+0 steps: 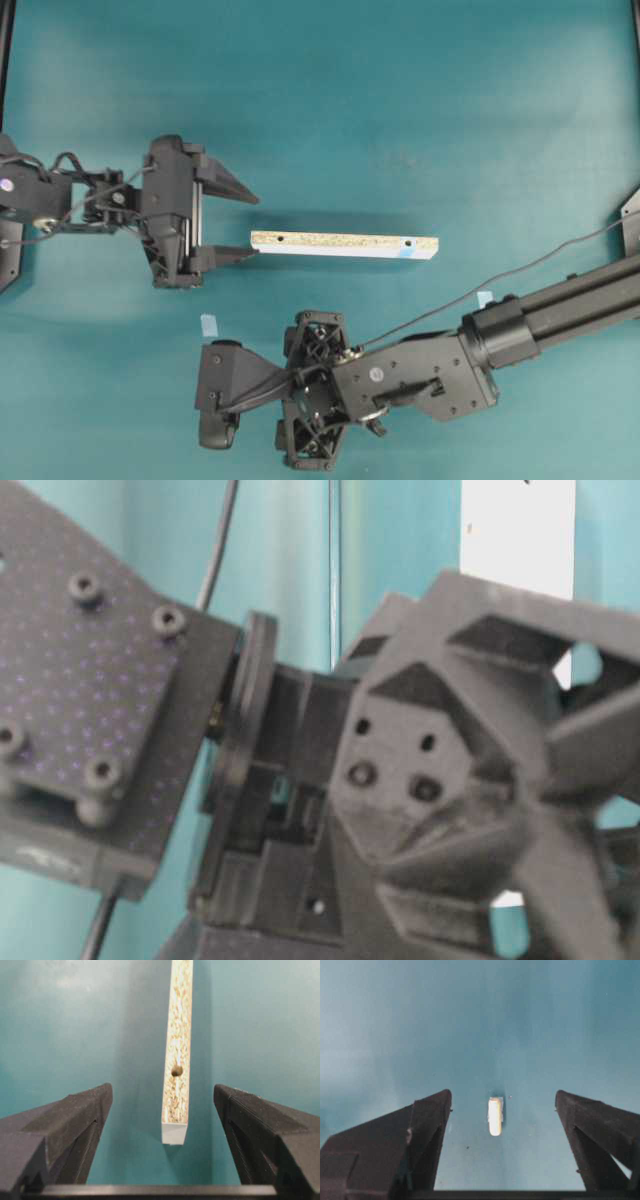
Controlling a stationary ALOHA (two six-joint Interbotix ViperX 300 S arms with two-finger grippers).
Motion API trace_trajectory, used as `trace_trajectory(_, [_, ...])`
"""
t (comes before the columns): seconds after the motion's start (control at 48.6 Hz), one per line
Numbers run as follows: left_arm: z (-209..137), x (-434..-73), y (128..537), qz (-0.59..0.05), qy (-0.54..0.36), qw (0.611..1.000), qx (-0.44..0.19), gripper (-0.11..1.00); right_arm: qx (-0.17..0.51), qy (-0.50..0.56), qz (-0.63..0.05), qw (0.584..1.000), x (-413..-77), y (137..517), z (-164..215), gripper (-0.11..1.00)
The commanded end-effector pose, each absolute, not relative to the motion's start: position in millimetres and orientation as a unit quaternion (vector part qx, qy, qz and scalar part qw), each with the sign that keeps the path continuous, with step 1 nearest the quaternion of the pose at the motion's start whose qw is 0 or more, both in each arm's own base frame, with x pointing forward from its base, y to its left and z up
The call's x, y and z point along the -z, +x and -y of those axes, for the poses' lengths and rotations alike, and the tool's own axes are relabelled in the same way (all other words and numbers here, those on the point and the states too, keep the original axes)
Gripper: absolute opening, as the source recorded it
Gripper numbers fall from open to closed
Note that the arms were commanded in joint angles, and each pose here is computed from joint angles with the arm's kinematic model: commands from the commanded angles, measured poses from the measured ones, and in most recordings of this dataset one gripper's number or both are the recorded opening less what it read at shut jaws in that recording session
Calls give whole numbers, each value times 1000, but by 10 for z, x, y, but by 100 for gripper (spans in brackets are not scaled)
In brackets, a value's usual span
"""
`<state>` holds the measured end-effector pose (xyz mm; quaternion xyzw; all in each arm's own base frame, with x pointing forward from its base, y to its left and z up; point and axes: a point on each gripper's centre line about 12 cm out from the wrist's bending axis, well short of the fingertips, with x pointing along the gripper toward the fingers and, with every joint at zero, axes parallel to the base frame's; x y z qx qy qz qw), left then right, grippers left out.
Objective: Insert the rod into the hole on the wooden board.
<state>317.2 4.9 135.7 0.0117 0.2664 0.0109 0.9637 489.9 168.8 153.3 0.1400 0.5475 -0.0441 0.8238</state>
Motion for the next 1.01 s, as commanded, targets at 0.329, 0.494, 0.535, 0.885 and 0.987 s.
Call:
trace_trajectory(0.329, [-36,-1171,3396,-278,16,960,-8,95,33,147,-527,837,-1754,4937,-1735,89])
trace_trajectory(0.494, [-37,-1133,3451,-278,17,960,-8,95,33,147,-527,836,-1746,4937,-1735,89])
trace_trajectory(0.535, [-38,-1121,3461,-279,16,960,-9,95,33,148,-528,836,-1746,4937,-1737,89])
trace_trajectory(0.885, [-44,-1031,3487,-283,17,959,-9,95,43,143,-559,815,-1612,4884,-1751,89])
trace_trajectory(0.987, [-44,-1037,3498,-281,17,959,-9,95,44,141,-564,812,-1519,4895,-1757,89])
